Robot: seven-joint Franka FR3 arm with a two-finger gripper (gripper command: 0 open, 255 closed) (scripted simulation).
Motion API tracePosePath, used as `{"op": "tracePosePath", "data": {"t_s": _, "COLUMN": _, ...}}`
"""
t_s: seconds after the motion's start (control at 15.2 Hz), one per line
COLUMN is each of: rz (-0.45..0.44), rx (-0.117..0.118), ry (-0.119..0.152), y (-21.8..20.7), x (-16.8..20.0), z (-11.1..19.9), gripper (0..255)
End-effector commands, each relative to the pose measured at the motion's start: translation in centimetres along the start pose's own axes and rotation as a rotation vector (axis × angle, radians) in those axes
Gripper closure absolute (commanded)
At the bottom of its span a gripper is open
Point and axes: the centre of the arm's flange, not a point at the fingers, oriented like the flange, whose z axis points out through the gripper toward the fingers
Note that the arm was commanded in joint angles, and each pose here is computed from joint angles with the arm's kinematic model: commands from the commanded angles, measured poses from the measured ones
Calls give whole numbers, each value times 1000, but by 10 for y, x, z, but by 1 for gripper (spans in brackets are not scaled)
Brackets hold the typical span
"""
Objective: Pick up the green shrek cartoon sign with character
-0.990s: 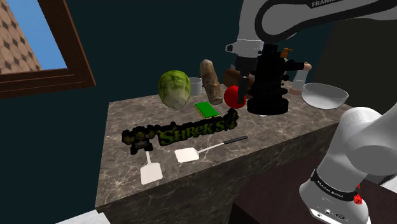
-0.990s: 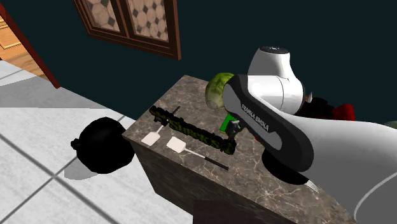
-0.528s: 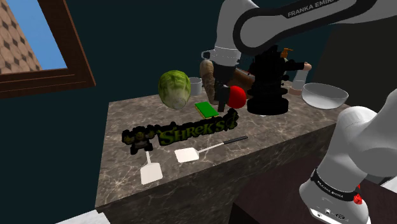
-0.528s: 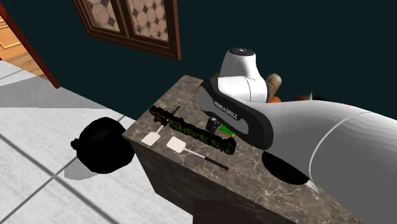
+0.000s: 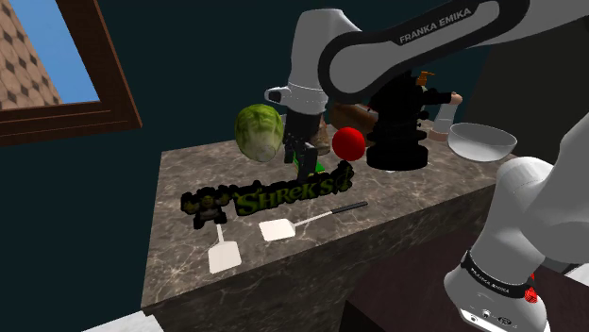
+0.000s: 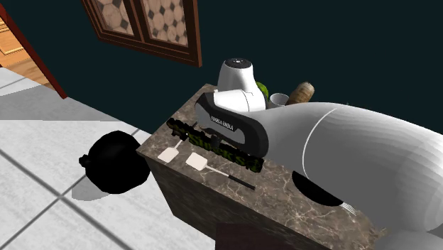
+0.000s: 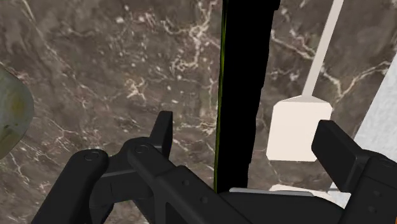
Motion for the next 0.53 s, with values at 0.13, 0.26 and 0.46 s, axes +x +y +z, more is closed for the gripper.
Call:
{"op": "tracePosePath", "data": {"t_s": 0.13, "rz": -15, "rx": -1, "ry": 3, "y": -2, "x": 0, "z": 20, "gripper": 0}}
{"op": "tracePosePath", "data": {"t_s": 0.26, "rz": -15, "rx": -1, "ry": 3, "y": -3, "x": -1, "z": 30, "gripper": 0}}
{"op": "tracePosePath", "data": {"t_s": 0.46, "rz": -15, "rx": -1, "ry": 3, "y": -3, "x": -2, "z": 39, "gripper": 0}}
